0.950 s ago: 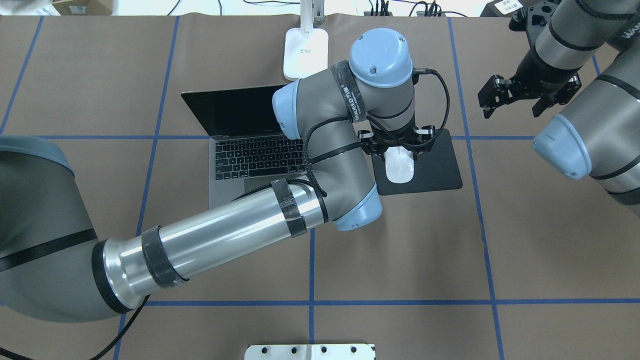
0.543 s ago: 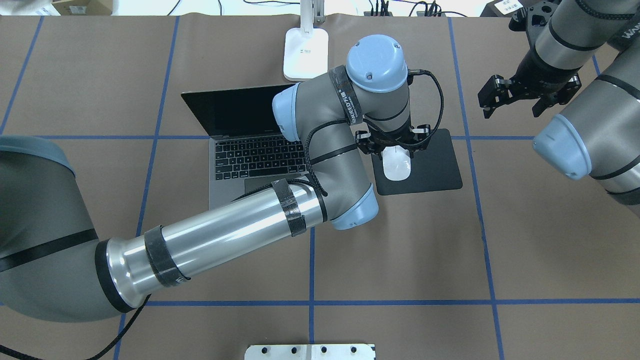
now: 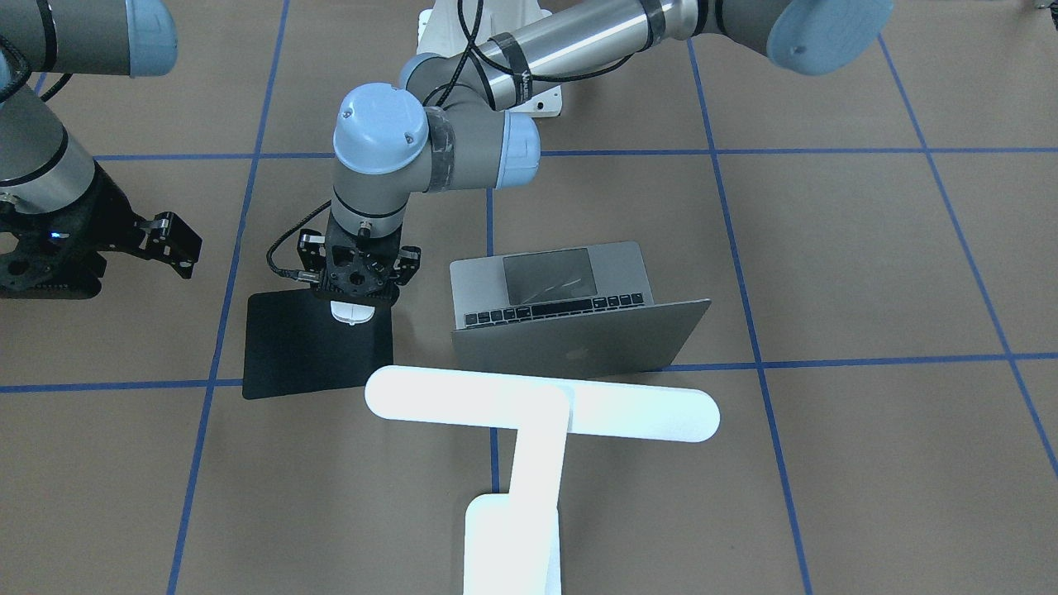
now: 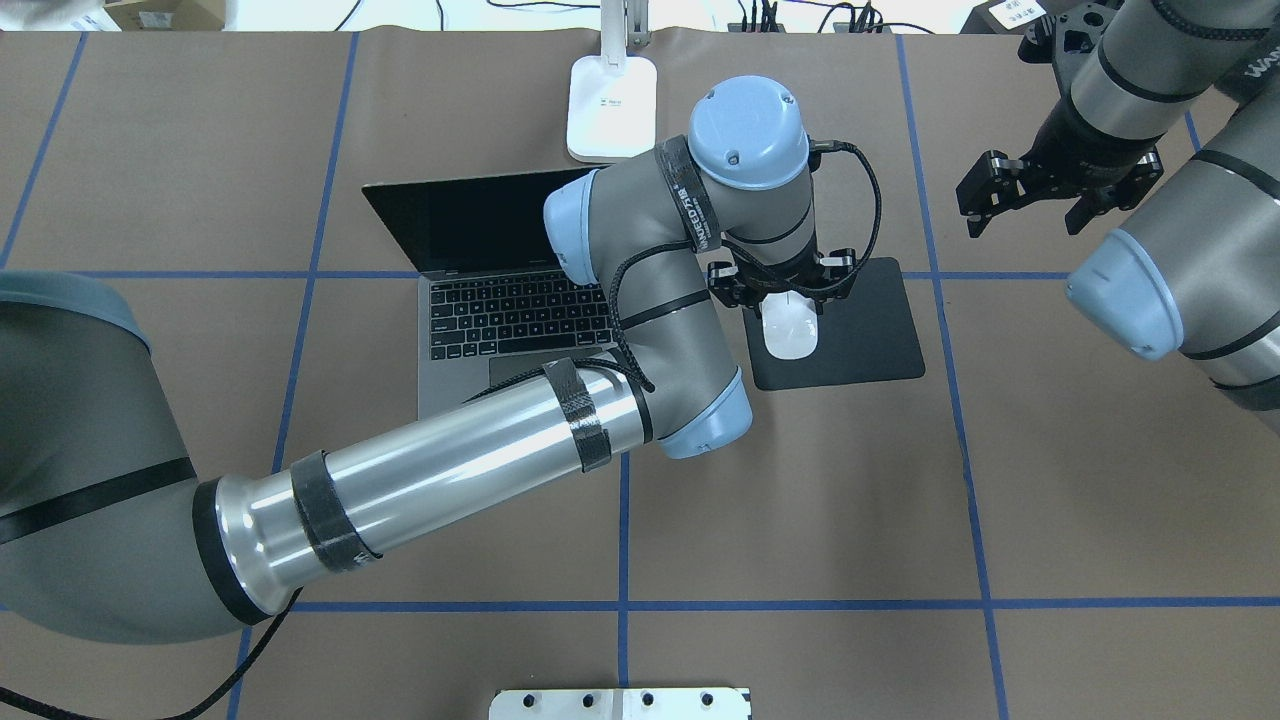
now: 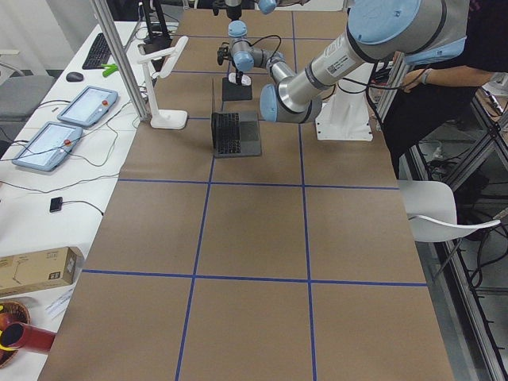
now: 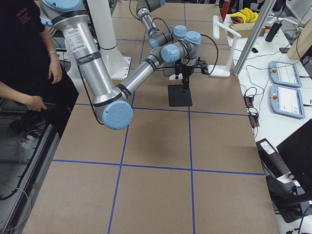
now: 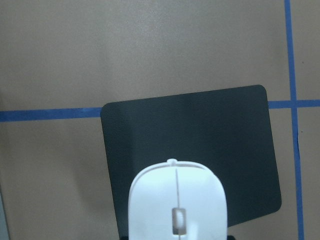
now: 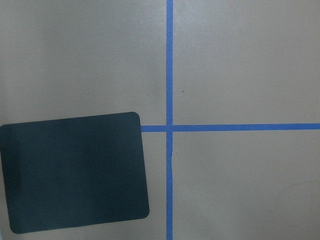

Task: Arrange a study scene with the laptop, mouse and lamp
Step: 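Lower the white mouse onto the black pad with the left gripper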

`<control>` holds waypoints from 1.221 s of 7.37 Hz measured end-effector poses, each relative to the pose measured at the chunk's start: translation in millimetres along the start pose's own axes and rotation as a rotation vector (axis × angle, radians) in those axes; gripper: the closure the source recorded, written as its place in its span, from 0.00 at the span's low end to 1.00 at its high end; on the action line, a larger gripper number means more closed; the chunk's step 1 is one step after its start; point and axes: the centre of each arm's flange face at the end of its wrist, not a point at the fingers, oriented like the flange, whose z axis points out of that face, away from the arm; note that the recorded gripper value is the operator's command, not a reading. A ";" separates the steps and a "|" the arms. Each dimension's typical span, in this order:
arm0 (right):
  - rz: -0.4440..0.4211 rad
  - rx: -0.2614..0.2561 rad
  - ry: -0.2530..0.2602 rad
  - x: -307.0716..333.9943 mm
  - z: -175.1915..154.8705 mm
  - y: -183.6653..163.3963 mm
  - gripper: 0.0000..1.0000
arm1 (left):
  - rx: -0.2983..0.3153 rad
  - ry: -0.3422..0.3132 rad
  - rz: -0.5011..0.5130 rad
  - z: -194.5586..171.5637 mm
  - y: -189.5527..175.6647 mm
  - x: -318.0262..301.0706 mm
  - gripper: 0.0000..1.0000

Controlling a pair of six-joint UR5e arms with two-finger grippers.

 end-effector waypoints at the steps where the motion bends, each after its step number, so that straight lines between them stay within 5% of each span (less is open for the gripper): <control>1: 0.000 0.000 0.000 0.1 0.2 -0.1 0.00 | 0.011 0.006 -0.008 1.8 -1.4 -1.1 0.36; 9: 0.004 -0.005 0.006 2.4 3.9 -1.3 0.00 | 0.041 0.009 -0.070 12.9 3.4 -0.2 0.36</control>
